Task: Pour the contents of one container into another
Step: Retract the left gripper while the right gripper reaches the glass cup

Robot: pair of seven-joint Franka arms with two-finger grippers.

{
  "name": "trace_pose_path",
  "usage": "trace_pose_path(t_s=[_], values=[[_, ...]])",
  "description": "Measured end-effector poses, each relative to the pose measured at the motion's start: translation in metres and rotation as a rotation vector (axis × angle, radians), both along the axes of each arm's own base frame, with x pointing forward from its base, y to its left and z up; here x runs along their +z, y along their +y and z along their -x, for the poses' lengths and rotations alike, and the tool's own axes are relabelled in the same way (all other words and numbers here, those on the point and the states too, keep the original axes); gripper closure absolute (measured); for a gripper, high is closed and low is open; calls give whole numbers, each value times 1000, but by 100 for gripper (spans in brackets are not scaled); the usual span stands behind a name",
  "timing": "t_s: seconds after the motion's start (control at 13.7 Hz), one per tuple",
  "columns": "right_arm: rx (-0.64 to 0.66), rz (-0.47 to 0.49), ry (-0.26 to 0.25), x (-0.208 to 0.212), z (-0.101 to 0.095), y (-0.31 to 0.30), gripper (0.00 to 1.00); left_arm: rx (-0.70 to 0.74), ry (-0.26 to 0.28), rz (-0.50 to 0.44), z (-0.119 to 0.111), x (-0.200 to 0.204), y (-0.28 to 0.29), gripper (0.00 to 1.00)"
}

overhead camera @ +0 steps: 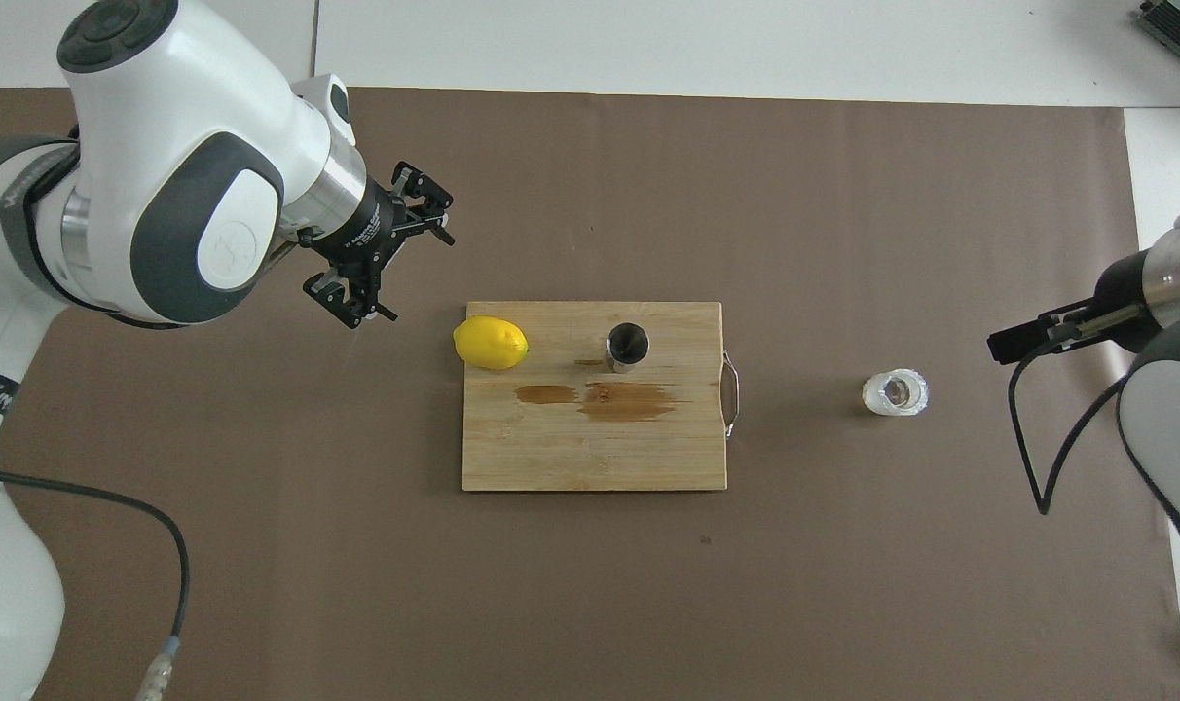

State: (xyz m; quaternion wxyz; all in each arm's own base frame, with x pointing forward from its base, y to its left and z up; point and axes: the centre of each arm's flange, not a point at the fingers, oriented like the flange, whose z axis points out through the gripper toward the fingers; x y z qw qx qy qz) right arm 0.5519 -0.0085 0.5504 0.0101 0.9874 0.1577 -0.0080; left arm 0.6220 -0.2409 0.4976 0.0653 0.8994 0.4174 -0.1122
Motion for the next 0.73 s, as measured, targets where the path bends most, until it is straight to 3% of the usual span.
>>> trace_pose_path(t_s=[0.22,0.36,0.51,0.73], values=[[171,-37,30,-21,4,-6,0,-68,-26,-63,7,23,22,0],[322,-52,25,-35,4,-13,0,-121,-6,-78,10,37,60,0],[437,-96,5,-54,6,-26,0,-157,5,-89,8,45,103,0],[609,-211,-42,-92,15,-57,0,-211,-17,-183,6,51,131,0]])
